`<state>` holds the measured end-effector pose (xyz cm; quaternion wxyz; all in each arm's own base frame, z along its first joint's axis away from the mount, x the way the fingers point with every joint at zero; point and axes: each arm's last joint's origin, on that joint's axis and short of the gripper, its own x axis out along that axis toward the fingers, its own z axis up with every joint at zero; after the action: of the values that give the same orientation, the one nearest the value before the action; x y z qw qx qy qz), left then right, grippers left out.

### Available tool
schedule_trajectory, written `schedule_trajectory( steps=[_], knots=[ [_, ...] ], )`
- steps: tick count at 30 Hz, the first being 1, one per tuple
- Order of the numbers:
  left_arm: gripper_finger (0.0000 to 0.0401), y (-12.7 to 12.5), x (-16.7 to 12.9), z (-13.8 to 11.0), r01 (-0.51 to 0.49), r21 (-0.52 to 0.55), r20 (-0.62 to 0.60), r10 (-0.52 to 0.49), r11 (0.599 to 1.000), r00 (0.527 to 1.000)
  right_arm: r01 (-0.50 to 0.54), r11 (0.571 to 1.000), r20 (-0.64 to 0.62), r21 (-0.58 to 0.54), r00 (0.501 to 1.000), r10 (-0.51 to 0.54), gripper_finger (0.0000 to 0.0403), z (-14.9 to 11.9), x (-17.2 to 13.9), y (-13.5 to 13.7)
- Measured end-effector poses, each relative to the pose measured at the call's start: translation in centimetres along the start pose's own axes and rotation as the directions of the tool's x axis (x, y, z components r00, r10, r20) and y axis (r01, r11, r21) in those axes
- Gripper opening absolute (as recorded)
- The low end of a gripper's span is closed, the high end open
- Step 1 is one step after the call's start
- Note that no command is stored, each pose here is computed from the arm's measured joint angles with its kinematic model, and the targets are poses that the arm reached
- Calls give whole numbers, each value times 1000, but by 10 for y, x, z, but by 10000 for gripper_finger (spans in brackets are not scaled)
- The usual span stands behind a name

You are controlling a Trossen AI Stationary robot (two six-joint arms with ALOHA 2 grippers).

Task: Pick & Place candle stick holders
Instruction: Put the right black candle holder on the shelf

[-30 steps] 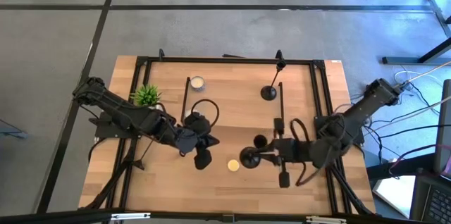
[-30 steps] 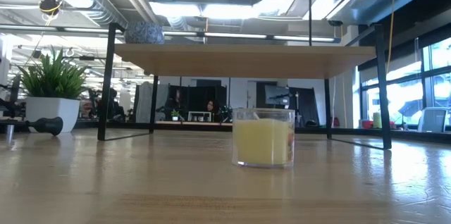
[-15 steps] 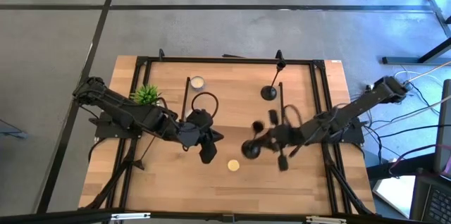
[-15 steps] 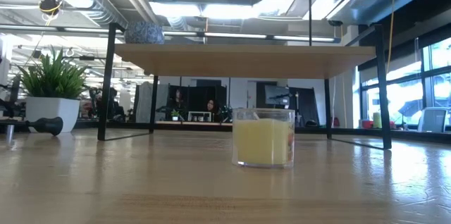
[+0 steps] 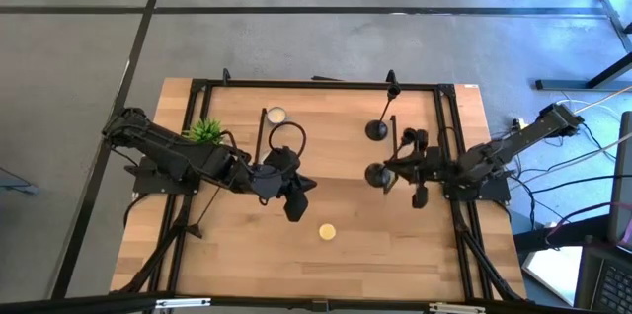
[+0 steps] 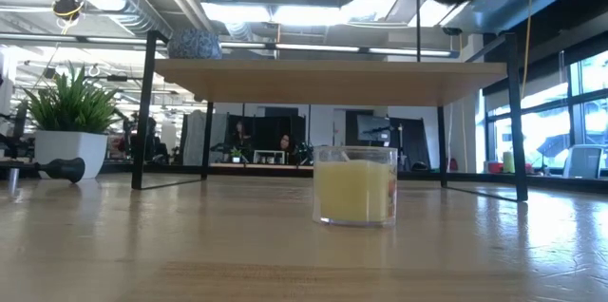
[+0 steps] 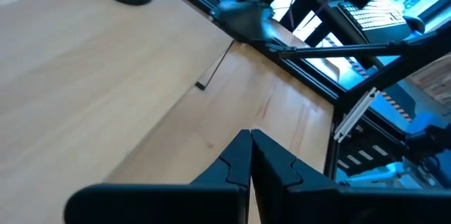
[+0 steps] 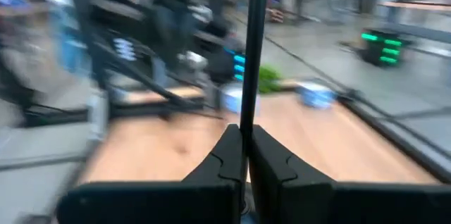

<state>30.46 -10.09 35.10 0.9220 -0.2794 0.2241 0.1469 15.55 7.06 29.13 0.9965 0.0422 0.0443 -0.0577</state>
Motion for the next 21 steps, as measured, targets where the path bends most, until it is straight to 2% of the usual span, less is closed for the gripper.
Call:
schedule_trajectory(
  steps=[3, 8, 13, 21],
  knots=[
    [2, 0, 0, 0, 1, -4, -3, -1, 1000, 1000, 90, 996, -30, 11, 996, -90, 7, -4, 1, -5],
    [2, 1, 1, 1, -1, -5, -1, 1, 1000, 1000, 150, 988, -45, 42, 988, -148, 7, -8, 10, -9],
    [2, 2, 1, 2, -3, 2, 0, 3, 1000, 1000, 251, 966, -88, 66, 965, -245, 7, -18, 20, -8],
    [2, 2, 1, 1, -1, 5, -3, 1, 1000, 1000, 246, 969, -128, 36, 962, -239, 7, -26, 24, -4]
  ],
)
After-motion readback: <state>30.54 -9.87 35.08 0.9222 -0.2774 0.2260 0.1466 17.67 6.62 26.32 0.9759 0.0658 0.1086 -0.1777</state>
